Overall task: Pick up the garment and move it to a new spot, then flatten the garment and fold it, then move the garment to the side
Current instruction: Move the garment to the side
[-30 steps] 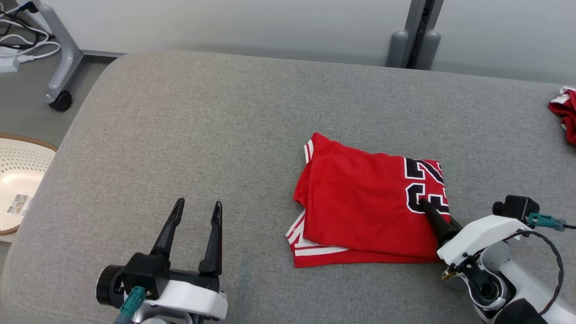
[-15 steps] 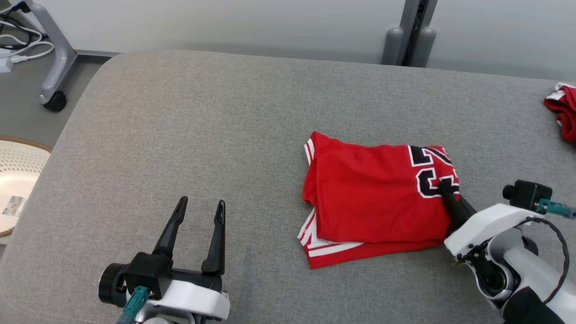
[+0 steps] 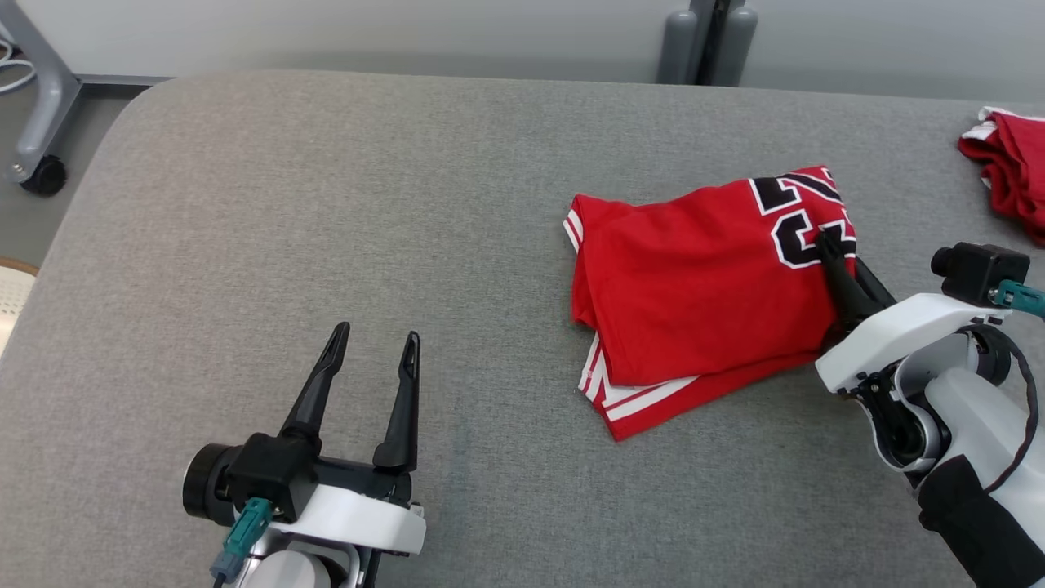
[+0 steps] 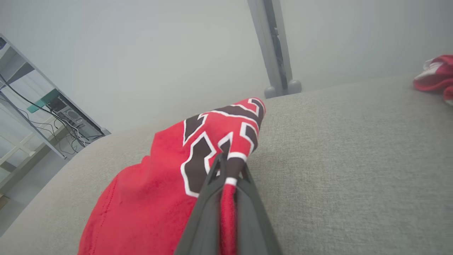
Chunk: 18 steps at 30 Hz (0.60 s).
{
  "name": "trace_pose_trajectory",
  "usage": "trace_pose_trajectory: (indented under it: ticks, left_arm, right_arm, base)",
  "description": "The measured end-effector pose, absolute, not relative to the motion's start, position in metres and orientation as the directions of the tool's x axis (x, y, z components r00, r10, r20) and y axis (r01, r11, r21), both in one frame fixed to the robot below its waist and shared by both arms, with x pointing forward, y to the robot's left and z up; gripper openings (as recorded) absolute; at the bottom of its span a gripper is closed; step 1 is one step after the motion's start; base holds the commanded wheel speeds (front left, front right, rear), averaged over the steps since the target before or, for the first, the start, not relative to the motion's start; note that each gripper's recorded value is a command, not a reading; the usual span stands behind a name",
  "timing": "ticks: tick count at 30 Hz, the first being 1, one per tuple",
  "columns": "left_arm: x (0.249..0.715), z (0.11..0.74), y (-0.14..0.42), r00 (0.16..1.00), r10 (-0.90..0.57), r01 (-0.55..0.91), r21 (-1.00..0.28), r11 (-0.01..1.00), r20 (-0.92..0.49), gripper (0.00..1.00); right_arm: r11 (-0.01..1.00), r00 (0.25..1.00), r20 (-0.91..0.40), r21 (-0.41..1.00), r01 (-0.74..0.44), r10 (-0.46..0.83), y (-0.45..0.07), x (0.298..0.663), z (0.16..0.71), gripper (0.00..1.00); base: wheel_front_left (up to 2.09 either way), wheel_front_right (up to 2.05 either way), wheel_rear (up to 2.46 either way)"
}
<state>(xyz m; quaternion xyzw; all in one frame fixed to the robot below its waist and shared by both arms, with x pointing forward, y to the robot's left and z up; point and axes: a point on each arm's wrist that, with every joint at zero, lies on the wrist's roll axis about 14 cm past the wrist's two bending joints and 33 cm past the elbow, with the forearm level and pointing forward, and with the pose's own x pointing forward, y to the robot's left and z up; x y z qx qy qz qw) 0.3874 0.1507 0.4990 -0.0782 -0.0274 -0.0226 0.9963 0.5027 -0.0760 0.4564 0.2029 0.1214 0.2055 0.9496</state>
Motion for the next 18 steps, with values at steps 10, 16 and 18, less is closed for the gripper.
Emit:
trace_pose_trajectory:
  ticks: [10,16,18]
  left_arm:
    - [0.417,0.498,0.106,0.98,-0.183,0.193,-0.154,0.969,0.078,1.0]
    - [0.434,0.494,0.07,0.953,-0.291,0.301,-0.151,0.941,0.087,1.0]
    - [0.438,0.493,0.06,0.944,-0.318,0.328,-0.154,0.932,0.088,1.0]
  right_arm:
    - [0.86,0.938,-0.116,0.449,-0.243,0.326,-0.114,0.489,0.458,0.0]
    - [0.882,0.963,-0.12,0.442,-0.164,0.24,-0.148,0.481,0.457,0.0]
    - [0.888,0.97,-0.123,0.438,-0.139,0.212,-0.158,0.478,0.457,0.0]
  base:
    - [0.0,0.0,0.0]
    - [0.0,0.0,0.0]
    - [0.0,0.0,0.0]
